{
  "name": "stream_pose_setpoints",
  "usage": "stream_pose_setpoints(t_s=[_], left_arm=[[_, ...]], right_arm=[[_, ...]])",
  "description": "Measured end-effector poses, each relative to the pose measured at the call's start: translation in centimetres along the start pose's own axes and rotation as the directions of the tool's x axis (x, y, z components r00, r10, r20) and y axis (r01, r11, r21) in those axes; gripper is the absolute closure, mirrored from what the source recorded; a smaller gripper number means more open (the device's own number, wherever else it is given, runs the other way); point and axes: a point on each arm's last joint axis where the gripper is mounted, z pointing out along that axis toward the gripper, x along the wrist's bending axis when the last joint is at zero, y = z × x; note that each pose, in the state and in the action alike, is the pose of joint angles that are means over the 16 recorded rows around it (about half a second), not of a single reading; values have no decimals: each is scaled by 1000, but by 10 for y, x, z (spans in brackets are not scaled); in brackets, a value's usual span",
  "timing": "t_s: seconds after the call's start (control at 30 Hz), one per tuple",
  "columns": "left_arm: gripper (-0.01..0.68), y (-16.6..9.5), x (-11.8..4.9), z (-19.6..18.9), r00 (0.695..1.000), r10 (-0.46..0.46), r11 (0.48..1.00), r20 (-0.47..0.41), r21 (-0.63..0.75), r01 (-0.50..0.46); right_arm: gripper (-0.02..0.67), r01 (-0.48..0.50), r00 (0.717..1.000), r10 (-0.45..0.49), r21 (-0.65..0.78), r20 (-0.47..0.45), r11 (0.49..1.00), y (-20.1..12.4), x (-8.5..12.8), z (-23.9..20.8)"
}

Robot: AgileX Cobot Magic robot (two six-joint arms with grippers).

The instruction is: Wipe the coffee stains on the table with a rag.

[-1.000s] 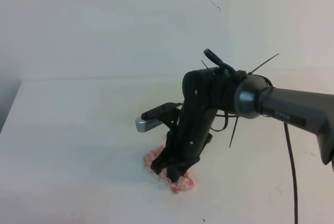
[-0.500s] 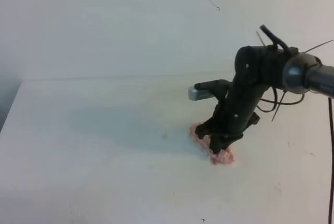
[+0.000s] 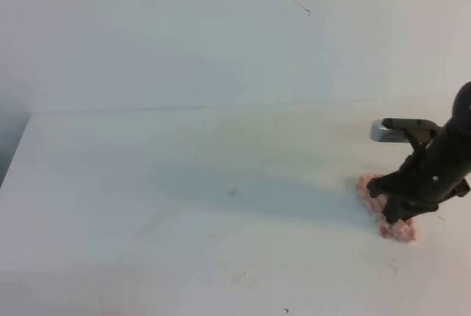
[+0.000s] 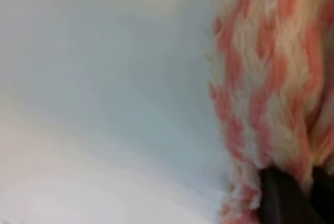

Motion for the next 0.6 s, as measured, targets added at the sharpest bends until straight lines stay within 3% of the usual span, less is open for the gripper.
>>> stream_pose_setpoints(t_s=[0.33, 0.6], left_arm=[[674, 0, 0, 0, 1000, 0, 1000, 1, -3, 0], [674, 0, 0, 0, 1000, 0, 1000, 1, -3, 0]], right_arm=[[631, -19, 1000, 18, -86, -19, 996, -6, -18, -26], [448, 21, 997, -30, -111, -74, 994, -6, -10, -39]])
